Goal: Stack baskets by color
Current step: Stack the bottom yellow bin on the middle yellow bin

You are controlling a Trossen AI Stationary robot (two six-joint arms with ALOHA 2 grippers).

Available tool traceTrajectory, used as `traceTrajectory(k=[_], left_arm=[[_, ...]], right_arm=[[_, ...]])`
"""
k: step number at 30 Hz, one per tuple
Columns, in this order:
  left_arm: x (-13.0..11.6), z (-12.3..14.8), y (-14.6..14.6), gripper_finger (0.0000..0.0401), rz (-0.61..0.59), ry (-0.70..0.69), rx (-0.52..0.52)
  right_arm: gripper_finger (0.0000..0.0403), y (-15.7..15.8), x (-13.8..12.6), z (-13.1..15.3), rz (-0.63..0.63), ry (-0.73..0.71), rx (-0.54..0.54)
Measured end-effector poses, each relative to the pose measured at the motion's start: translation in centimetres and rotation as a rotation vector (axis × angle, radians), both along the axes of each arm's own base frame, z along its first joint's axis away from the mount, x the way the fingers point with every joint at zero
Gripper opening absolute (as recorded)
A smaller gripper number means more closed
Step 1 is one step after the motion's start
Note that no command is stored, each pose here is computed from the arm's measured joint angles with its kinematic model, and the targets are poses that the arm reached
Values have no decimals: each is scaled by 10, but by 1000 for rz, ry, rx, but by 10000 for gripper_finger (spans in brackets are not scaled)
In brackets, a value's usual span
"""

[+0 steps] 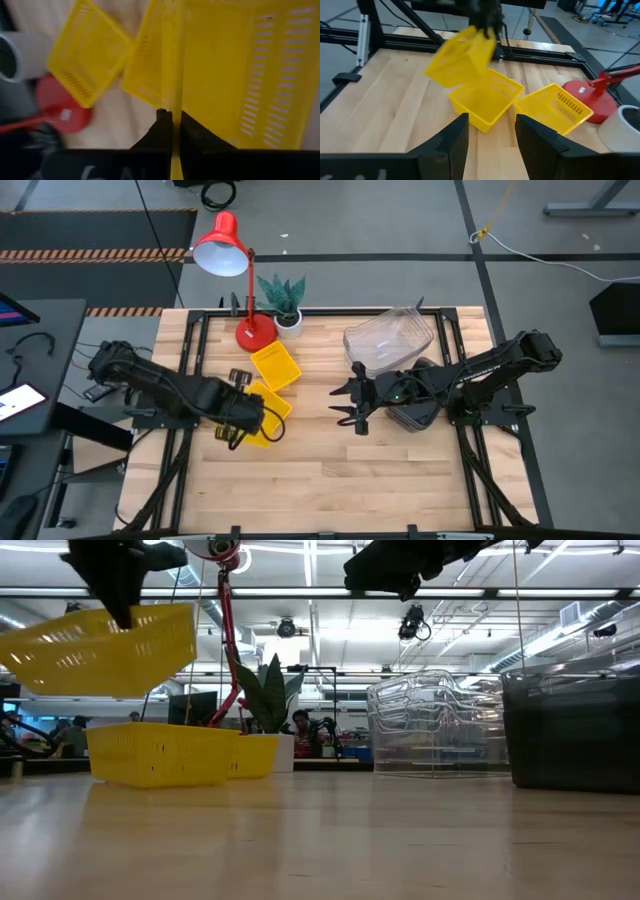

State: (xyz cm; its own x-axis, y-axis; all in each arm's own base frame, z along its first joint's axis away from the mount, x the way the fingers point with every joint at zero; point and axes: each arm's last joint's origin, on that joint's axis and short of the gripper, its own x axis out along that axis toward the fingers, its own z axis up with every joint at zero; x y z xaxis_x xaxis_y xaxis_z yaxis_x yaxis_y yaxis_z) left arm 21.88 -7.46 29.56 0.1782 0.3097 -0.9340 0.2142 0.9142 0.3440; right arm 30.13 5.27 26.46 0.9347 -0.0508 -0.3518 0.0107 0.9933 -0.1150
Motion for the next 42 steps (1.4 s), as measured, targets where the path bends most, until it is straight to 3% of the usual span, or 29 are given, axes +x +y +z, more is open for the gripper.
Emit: traceTrajectory(k=[7, 11, 16, 21, 28, 31, 42], left_arm=[[11, 1, 17, 13, -220, 27, 175], [16, -4, 24, 13, -283, 35, 192], [15, -33, 31, 13, -328, 111, 202], [17, -52, 31, 13, -382, 98, 131], [17, -54, 32, 13, -324, 84, -47], [19, -54, 32, 20, -276, 61, -66], [20, -54, 34, 153, -153, 17, -115]], right_arm=[[166, 2, 0, 0, 21, 1, 10], [166, 3, 0, 0, 25, 2, 11], [166, 6, -1, 0, 37, 2, 11], [166, 6, -1, 0, 37, 1, 10], [166, 7, -1, 1, 37, -8, 10], [166, 7, -1, 1, 38, -8, 9], [166, 7, -1, 1, 38, -8, 9]])
